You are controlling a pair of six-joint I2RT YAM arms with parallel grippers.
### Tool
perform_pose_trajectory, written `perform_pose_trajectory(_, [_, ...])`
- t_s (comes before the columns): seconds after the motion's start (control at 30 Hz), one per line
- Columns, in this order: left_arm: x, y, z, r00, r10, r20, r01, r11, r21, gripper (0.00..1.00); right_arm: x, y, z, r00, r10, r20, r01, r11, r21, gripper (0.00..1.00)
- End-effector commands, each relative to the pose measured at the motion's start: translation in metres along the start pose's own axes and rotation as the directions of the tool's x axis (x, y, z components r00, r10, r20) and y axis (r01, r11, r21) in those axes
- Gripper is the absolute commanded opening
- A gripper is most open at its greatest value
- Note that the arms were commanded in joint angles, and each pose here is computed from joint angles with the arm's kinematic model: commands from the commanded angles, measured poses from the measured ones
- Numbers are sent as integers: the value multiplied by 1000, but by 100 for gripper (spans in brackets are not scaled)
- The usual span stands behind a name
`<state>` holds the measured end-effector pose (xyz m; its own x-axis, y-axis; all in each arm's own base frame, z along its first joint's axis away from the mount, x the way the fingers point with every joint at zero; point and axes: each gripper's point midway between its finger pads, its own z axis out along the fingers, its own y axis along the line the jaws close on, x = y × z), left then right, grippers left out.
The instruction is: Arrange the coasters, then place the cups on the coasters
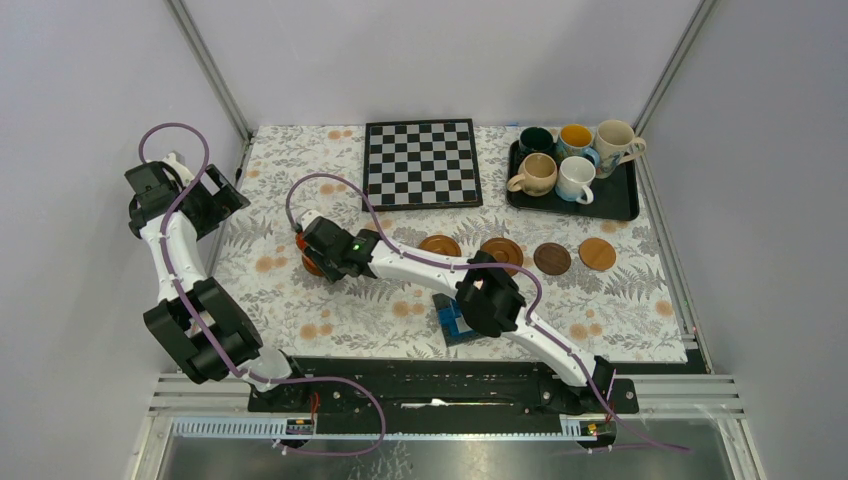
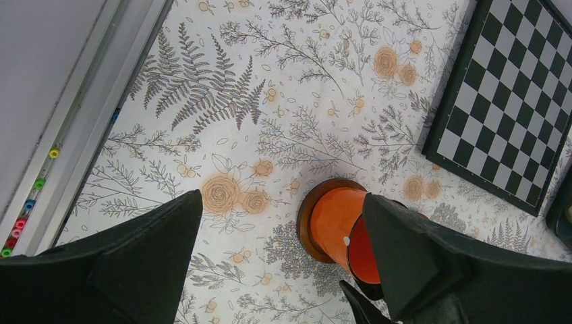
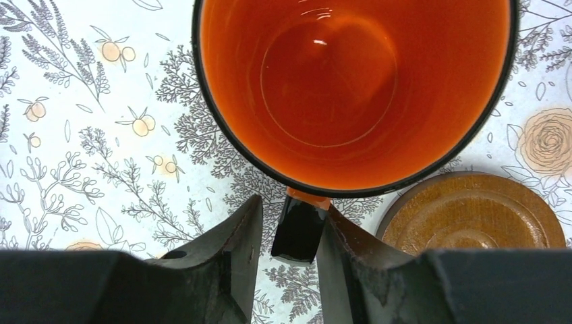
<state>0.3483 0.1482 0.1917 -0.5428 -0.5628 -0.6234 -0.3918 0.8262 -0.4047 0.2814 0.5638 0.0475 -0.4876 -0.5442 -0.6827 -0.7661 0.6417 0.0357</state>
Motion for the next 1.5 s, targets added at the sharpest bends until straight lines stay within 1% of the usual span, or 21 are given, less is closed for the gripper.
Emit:
perform_pose_trajectory(0.0, [-18,-8,-10,997,18,75,-20,999,27,99,-39,19,-40,996,8,88,-2,998,-62,42])
perform_pose_trajectory(0.13, [-17,-8,-9,997,16,72,-18,999,31,99,-44,22,-45,995,-1,100,9,997,-79,44])
perform_pose_trajectory(0.2, [-17,-9,-9,997,13,72,-15,999,33,99,-47,18,-47,994,-9,107,16,998,-62,45])
perform_pose_trajectory(0.23, [-18,-9,-10,997,13,74,-15,999,36,99,-47,15,-49,994,-13,109,18,999,-47,48])
perform_pose_trajectory(0.33, [-19,-10,-10,997,14,76,-17,999,37,99,-47,7,-56,995,-21,101,23,999,-22,64])
perform_pose_trajectory(0.37, [-20,-10,-10,997,16,78,-19,999,37,99,-46,4,-59,995,-17,94,19,1000,-24,67])
perform_pose_trajectory(0.5, [-21,-10,-10,996,25,81,-29,999,40,99,-51,-5,-76,995,-8,99,14,998,-59,77])
perform_pose_trajectory(0.67, [-19,-18,-11,993,78,84,-85,993,80,99,-78,-21,-112,986,-1,167,22,992,-122,88])
perform_pose_trajectory(0.7, [-19,-20,-12,992,95,85,-103,991,91,99,-83,-22,-121,985,3,174,26,986,-162,91])
perform_pose_trajectory(0.77, [-16,-27,-12,988,132,79,-141,983,120,99,-93,-37,-140,983,24,182,15,977,-211,99])
perform_pose_trajectory(0.83, [-13,-36,-12,982,177,71,-186,972,142,99,-98,-60,-158,982,44,185,5,966,-259,100])
perform_pose_trajectory(0.9, [-10,-46,-11,970,233,65,-241,959,153,99,-102,-95,-177,975,73,208,-17,966,-259,100])
perform_pose_trajectory(0.97, [-7,-58,-9,952,299,67,-306,939,159,99,-105,-131,-199,958,118,262,-50,966,-253,100])
perform_pose_trajectory(1.0, [-6,-62,-8,944,322,68,-329,930,161,99,-110,-148,-222,939,136,316,-58,968,-244,100])
perform_pose_trajectory(1.03, [-3,-69,-7,937,344,68,-350,922,167,99,-102,-165,-224,935,153,319,-81,970,-228,99])
perform_pose_trajectory(1.1, [-2,-73,-6,929,363,66,-369,915,166,99,-93,-201,-249,922,176,344,-124,978,-167,100])
perform_pose_trajectory(1.2, [-5,-78,-4,921,383,69,-389,906,167,99,-64,-250,-273,934,211,288,-201,978,-65,100])
perform_pose_trajectory(1.23, [-6,-78,-4,919,390,66,-395,903,168,99,-47,-275,-281,938,219,270,-222,975,-22,100])
perform_pose_trajectory(1.3, [-9,-80,-2,914,402,60,-406,898,171,99,-16,-310,-301,937,247,246,-252,968,-13,100])
perform_pose_trajectory(1.37, [-12,-80,0,913,405,50,-407,897,173,99,17,-338,-318,935,300,189,-305,952,-4,100])
perform_pose_trajectory(1.47, [-14,-82,5,919,392,29,-390,900,194,99,75,-374,-332,939,339,50,-342,936,81,98])
